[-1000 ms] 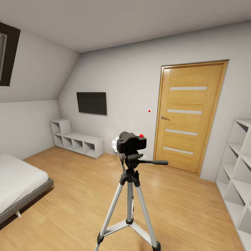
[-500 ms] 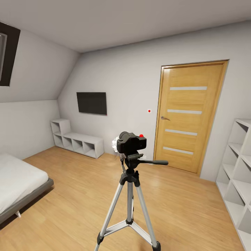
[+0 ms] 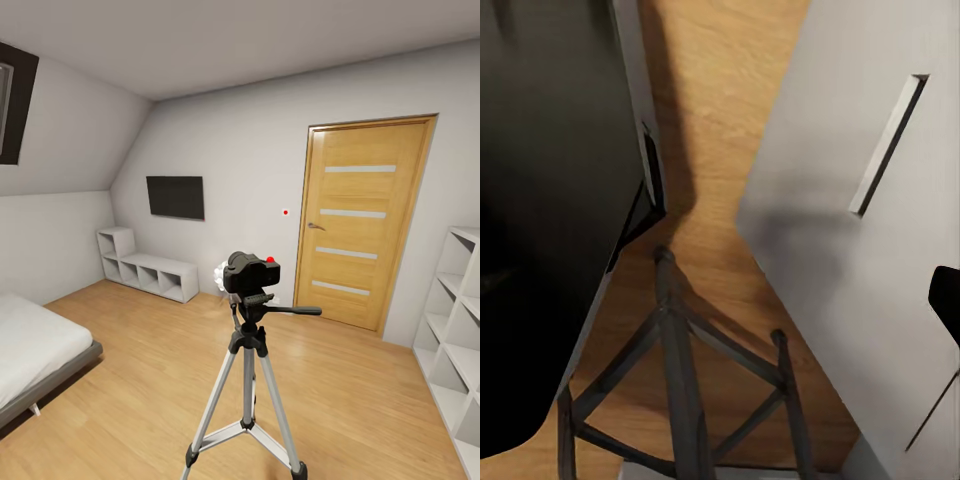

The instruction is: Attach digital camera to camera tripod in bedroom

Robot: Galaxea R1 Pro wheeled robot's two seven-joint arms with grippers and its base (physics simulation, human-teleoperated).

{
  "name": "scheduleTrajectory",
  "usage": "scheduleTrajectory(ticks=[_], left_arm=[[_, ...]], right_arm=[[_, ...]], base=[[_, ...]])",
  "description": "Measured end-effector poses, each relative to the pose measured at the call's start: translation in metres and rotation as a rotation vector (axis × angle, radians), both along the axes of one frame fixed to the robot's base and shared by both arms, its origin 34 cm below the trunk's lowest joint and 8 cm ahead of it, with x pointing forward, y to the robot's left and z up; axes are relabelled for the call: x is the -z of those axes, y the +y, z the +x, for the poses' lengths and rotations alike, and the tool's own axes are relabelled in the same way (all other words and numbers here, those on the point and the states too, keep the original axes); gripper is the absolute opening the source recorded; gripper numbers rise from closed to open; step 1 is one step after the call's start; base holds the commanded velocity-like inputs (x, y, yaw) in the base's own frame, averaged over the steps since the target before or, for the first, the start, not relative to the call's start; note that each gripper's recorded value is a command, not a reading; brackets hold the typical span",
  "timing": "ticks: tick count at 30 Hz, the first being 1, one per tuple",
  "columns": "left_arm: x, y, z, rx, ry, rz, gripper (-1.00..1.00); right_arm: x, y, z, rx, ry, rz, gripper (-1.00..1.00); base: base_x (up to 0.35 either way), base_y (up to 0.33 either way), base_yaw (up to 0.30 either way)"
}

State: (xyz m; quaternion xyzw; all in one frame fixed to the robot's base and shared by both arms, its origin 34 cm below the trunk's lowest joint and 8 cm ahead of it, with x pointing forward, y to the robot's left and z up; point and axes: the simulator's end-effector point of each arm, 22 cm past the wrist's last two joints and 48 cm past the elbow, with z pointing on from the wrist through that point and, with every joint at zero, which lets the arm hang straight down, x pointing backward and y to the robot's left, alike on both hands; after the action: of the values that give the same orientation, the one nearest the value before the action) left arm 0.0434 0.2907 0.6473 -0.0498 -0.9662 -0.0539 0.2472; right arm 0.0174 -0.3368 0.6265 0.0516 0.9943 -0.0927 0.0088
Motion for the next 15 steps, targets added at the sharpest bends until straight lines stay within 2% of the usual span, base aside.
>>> scheduleTrajectory(ticks=[4, 5, 7, 11, 15], left_arm=[[-0.001, -0.001, -0.008, -0.042, 0.011, -0.001, 1.00], [-0.001, -0.004, -0.010, -0.085, 0.013, -0.009, 1.00], [-0.001, -0.005, -0.011, -0.116, 0.015, -0.015, 1.00], [-0.001, -0.011, -0.013, -0.184, 0.017, -0.050, 1.00], [-0.001, -0.016, -0.014, -0.220, 0.019, -0.079, 1.00]], right_arm=[[0.000, -0.009, 0.001, -0.002, -0.005, 0.034, 1.00], [0.000, -0.006, 0.003, -0.006, -0.011, 0.082, 1.00], [0.000, -0.005, 0.003, -0.007, -0.012, 0.105, 1.00], [-0.001, -0.005, 0.002, -0.007, -0.013, 0.131, 1.00], [-0.002, -0.006, 0.002, -0.005, -0.013, 0.135, 1.00]], base=[[0.000, 0.000, 0.000], [0.000, 0.000, 0.000], [0.000, 0.000, 0.000], [0.000, 0.000, 0.000], [0.000, 0.000, 0.000]])
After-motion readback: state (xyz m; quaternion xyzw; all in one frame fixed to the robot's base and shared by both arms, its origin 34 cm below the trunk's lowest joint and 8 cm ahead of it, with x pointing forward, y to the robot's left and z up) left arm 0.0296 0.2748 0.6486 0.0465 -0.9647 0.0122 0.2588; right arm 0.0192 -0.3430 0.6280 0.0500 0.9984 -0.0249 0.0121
